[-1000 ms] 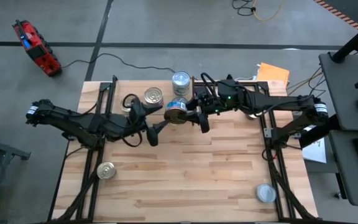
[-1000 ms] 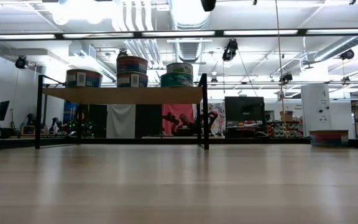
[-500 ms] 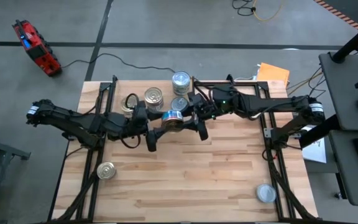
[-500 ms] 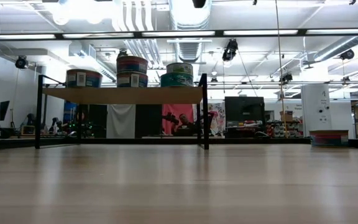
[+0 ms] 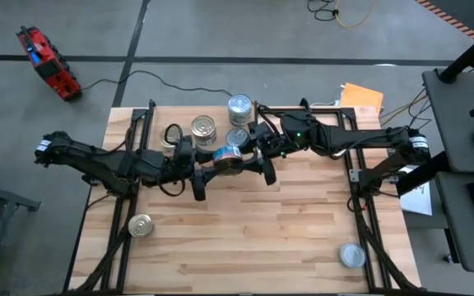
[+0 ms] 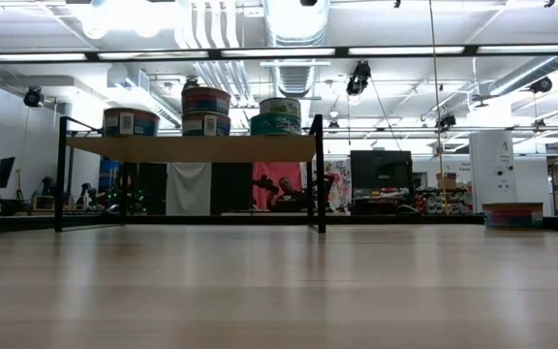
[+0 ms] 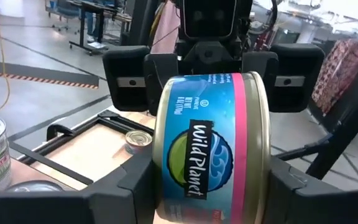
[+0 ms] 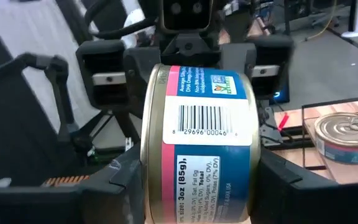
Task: Stack canned seafood by type on shelf
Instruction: Stack the blue and pink tuna can on top of the blue and pink tuna can on the shelf
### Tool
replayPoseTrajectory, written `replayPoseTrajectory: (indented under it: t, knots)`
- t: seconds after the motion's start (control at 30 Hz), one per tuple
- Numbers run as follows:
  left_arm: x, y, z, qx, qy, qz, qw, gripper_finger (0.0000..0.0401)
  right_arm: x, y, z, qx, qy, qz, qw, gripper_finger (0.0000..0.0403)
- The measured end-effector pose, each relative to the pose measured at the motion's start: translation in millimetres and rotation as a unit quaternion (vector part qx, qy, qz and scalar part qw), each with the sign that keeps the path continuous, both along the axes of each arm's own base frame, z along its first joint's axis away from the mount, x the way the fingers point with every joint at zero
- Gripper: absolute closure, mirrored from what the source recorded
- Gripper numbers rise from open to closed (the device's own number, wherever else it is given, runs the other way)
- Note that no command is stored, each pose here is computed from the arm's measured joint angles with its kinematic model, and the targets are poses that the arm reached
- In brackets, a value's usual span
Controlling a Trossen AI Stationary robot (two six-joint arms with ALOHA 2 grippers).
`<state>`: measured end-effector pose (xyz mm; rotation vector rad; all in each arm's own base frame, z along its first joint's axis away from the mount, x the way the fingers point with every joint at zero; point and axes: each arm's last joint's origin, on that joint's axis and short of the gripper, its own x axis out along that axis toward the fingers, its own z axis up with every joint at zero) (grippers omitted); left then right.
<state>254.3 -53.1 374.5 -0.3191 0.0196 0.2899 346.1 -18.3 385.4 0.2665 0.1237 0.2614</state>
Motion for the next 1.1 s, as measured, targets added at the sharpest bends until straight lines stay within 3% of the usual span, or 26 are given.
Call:
replayPoseTrajectory:
  t: [0.2, 0.33, 0.5, 0.73, 1.1]
  knots:
    - [-16.6, 10.3, 7.5, -0.039, -0.021, 0.112, 0.993, 0.0234, -2.4, -18.9, 2.6, 0.051, 0.007, -0.068, 0.996, 0.0067]
    - [-42.5, 21.3, 7.4, -0.094, -0.031, 0.233, 0.967, 0.0234, -4.4, -30.4, 2.4, 0.086, 0.016, -0.086, 0.992, 0.0014]
    - [-78.0, 34.1, -3.8, -0.218, -0.089, 0.347, 0.908, 0.0234, -4.8, -33.8, 2.2, 0.092, 0.017, -0.092, 0.991, 0.0008]
    - [-110.0, 42.3, -30.7, -0.339, -0.104, 0.415, 0.838, 0.0234, -4.5, -33.0, 1.6, 0.078, 0.017, -0.086, 0.993, 0.0009]
    - [-113.5, 52.7, -41.8, -0.370, -0.043, 0.457, 0.808, 0.0234, -4.6, -33.0, -1.5, 0.067, 0.030, -0.086, 0.994, 0.0009]
